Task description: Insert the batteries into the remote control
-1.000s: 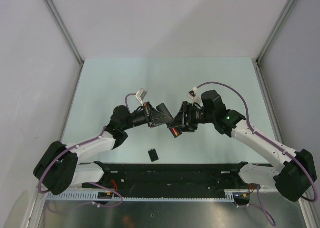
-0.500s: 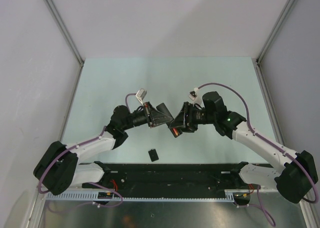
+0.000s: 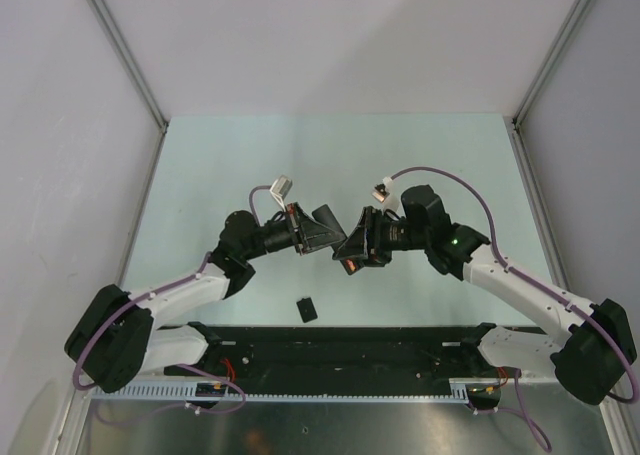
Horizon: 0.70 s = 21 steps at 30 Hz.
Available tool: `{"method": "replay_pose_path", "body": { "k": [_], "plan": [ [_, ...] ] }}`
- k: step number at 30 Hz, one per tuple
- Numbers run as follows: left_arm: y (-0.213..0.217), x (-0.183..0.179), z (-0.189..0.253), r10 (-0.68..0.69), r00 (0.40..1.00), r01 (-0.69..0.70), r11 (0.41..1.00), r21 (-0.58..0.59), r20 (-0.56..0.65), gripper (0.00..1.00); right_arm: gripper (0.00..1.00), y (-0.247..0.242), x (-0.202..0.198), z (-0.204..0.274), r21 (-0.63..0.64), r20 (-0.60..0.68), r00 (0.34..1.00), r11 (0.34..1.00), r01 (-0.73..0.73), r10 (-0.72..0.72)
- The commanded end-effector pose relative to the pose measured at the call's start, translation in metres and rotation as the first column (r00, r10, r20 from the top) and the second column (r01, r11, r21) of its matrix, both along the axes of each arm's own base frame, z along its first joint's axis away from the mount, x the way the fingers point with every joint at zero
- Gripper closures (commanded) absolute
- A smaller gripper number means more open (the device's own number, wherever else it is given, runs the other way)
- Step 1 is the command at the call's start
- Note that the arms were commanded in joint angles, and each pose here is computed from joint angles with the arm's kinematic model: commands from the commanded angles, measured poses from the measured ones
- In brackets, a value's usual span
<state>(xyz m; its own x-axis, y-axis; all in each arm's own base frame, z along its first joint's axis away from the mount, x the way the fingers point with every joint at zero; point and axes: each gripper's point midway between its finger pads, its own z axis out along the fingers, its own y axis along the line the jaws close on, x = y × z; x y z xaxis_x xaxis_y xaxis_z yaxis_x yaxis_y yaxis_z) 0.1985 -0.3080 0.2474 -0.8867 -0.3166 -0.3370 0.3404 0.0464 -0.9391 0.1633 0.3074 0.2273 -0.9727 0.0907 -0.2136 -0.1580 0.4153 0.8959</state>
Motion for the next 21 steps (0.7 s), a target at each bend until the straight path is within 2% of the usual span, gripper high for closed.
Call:
{"method": "replay_pose_path", "body": {
  "k": [1,17,21],
  "plan": [
    [0.005,0.008,0.046,0.059,0.991,-0.048,0.994,-0.094,0.120,1.00,0.51,0.000,-0.012,-0.003,0.010,-0.023,0.999,1.000,-0.028,0.029],
    [0.009,0.009,0.057,0.072,0.988,-0.057,0.992,-0.113,0.135,1.00,0.60,0.002,-0.021,-0.006,0.027,-0.030,0.999,0.999,-0.040,0.041],
    [0.009,0.010,0.058,0.075,0.988,-0.060,0.992,-0.114,0.137,1.00,0.65,0.005,-0.025,-0.007,0.028,-0.028,0.998,0.998,-0.055,0.056]
  ]
}}
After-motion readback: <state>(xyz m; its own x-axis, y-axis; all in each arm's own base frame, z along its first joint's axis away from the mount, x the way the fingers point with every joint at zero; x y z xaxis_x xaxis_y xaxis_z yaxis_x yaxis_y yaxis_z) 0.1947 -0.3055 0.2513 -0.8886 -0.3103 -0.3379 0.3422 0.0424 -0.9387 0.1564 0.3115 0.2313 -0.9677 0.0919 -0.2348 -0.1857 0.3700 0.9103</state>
